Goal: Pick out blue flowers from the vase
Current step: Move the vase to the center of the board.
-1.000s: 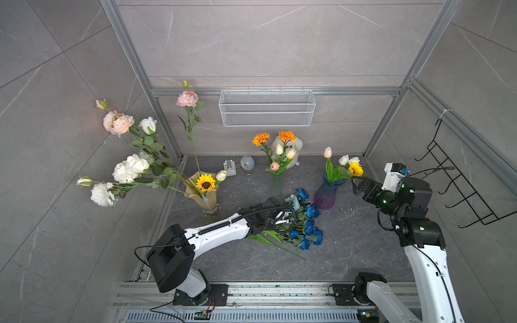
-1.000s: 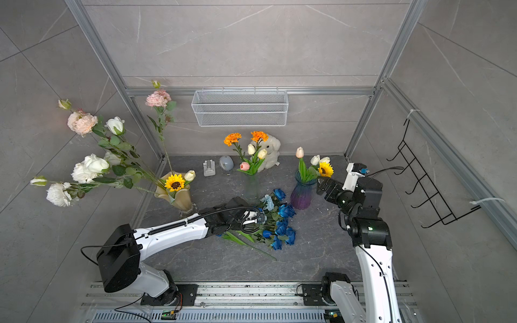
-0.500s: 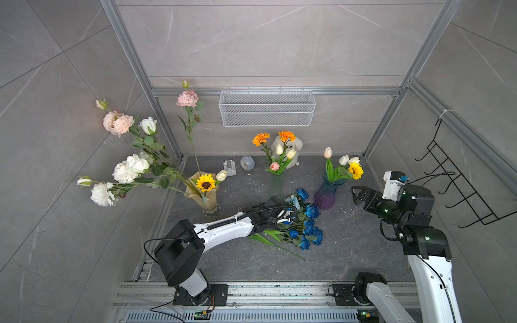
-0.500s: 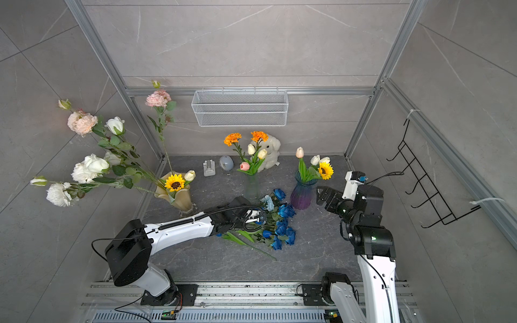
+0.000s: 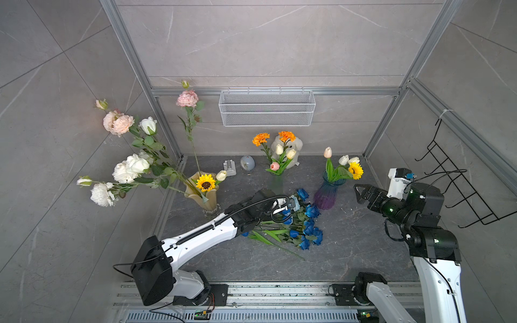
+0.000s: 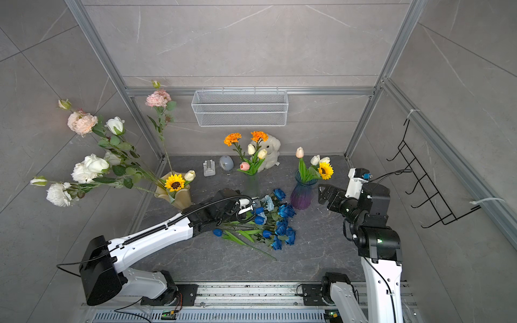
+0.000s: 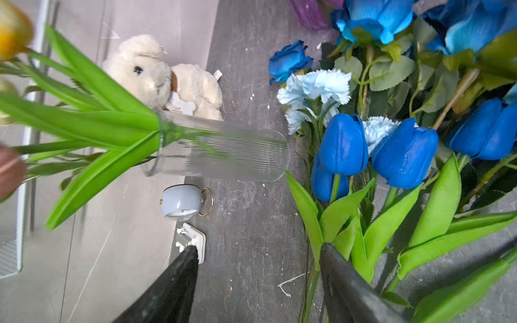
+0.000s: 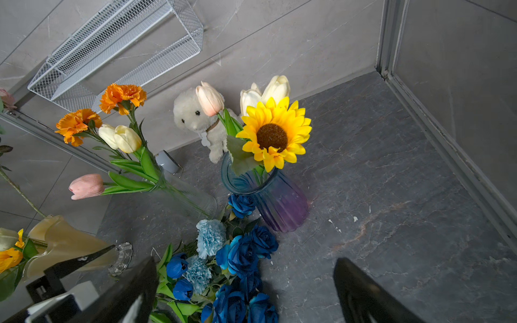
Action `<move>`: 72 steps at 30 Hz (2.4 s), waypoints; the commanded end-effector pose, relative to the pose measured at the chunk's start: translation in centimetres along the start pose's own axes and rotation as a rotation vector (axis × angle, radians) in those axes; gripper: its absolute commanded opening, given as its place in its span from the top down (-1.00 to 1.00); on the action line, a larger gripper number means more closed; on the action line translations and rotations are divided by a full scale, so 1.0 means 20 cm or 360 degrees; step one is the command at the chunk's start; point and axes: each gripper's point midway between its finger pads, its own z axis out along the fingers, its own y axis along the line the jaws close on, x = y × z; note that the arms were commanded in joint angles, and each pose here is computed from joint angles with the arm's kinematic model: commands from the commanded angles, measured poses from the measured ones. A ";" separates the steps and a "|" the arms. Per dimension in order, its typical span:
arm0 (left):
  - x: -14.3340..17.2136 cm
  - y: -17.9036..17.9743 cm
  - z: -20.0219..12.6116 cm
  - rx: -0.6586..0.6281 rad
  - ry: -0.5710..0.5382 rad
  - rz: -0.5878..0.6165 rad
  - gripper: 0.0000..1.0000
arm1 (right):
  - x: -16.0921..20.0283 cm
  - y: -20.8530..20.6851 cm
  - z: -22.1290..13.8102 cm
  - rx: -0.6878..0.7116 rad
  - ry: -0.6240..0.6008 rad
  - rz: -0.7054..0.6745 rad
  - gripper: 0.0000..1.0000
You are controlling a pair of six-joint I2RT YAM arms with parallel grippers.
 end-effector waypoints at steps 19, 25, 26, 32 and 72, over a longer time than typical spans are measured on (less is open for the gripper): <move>0.33 0.11 -0.51 -0.0203 -0.0080 -0.1315 -0.99 | 0.32 -0.22 0.05 0.0210 0.0073 -0.0179 -0.99; 0.45 -0.01 -0.49 -0.0155 0.0059 -0.1451 -1.00 | 0.37 -0.29 0.16 0.0261 0.0181 -0.0116 -0.99; 0.46 -0.02 -0.48 -0.0151 0.0020 -0.1430 -1.00 | 0.37 -0.28 0.20 0.0229 0.0190 -0.0108 -0.99; 0.74 -0.01 -0.53 -0.0534 -0.0051 -0.1533 -1.00 | 0.40 -0.35 0.38 0.0318 0.0055 -0.0108 -1.00; 1.56 0.30 -0.04 -0.0858 -0.0053 -0.1886 -1.00 | 0.73 -0.32 1.04 0.0087 -0.0415 -0.0814 -0.99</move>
